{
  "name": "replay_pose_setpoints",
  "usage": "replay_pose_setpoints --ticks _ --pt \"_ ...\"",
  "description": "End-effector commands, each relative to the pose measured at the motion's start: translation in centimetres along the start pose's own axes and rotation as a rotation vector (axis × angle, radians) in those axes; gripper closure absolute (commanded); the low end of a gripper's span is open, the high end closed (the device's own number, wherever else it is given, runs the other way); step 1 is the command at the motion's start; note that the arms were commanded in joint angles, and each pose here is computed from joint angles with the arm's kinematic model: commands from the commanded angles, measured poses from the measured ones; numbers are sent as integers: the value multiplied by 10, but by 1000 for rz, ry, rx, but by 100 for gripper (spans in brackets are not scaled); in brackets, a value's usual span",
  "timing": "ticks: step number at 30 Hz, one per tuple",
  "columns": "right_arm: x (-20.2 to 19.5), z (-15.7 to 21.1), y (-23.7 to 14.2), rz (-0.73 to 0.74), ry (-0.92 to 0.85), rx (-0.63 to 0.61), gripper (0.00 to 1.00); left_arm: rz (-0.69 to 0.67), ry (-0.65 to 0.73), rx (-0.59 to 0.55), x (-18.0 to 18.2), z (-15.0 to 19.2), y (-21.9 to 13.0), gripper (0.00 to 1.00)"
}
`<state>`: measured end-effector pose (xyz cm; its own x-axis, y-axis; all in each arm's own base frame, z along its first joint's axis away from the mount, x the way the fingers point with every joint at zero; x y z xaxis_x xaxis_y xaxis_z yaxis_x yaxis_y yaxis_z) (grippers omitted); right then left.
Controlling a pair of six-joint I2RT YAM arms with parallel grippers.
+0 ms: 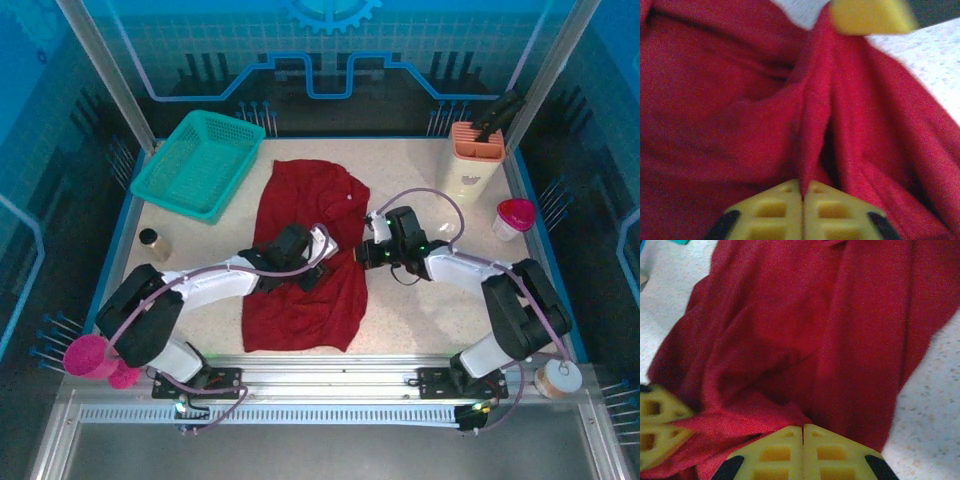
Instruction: Fold the inside-out t-shirt
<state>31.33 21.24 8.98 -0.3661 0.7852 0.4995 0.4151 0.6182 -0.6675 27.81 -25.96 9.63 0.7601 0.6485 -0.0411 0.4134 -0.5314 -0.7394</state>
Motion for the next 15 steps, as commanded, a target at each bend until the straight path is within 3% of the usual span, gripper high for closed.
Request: replay_pose_setpoints --ticks 1,6,12,15 --pt "-15 -16 3 46 -19 -96 100 148 -25 -161 -17 -44 -36 100" --pt "-17 -21 10 66 -93 -123 100 357 -150 -245 -44 -52 -78 100" --pt "-9 -19 11 44 -196 -202 100 457 -385 -233 -33 -36 -86 100" --pt "-4 -18 -1 79 -222 -231 79 462 -477 -246 -21 -31 -82 100"
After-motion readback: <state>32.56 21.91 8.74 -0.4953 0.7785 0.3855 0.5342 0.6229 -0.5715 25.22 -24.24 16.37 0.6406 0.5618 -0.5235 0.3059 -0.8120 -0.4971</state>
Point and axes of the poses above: each hand's point on the last joint's axis, 136 mm out from that joint toward the fingers, its own y axis out along the fingers, its own x axis along the line the jaws close on, z = x × y, the point moved 2 cm from there along -y, back along the fingers, and after that the axes turned 2 degrees about y, right-handed, at the moved point
